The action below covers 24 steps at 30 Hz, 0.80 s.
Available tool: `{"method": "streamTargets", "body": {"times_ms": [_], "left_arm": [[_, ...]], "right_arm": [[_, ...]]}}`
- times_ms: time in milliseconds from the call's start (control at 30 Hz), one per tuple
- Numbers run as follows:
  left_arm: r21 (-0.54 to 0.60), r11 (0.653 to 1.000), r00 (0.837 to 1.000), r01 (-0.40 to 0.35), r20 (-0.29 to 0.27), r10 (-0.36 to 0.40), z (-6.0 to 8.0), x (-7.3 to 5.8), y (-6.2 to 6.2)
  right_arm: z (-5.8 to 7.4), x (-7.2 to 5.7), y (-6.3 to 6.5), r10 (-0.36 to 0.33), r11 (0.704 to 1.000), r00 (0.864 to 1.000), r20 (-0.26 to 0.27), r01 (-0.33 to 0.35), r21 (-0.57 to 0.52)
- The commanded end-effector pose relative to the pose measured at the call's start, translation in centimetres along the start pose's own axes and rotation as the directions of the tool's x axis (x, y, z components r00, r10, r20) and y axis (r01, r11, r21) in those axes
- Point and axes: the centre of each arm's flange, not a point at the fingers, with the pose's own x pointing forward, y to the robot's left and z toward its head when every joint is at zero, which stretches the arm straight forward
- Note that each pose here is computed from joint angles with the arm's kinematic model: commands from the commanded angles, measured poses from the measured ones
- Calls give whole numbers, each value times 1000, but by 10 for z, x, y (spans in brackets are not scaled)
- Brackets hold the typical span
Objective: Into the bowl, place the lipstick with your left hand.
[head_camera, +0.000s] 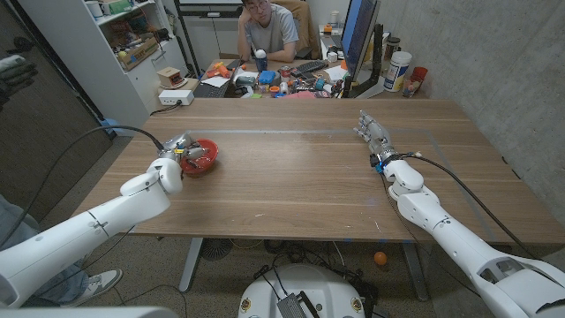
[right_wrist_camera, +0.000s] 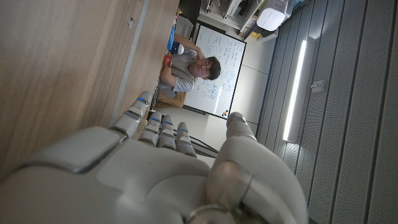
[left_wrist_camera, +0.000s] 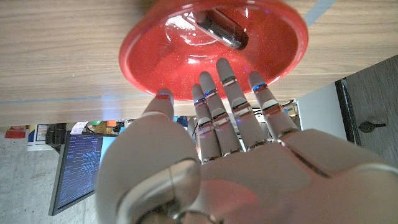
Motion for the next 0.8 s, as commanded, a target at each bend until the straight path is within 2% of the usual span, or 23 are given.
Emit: {"method": "streamTargets", "body": {"times_ms": [33,167,267,433,600,700,800], "left_arm": [[-79,995,998,-52,24,55,6,-8,11],[-158,986,997,-56,49,64,11,-10,17],[-298,954,995,-34,75,59,13,-10,21],[-511,860,988,10,140,72,19,-9,29],[-633,774,975,13,181,131,26,-7,37],[-692,721,968,50,210,135,28,-3,39],[-723,686,963,83,234,131,29,0,41]], "right_arm": [[4,0,0,3,1000,1000,5,-3,-6],[6,0,2,4,1000,1000,12,-4,-10],[9,0,4,5,1000,1000,22,-5,-14],[17,-1,9,8,1000,999,49,-7,-28],[23,-2,14,5,999,998,70,-3,-35],[26,-3,17,1,999,997,76,2,-38],[26,-5,19,-4,999,997,79,7,-38]]}}
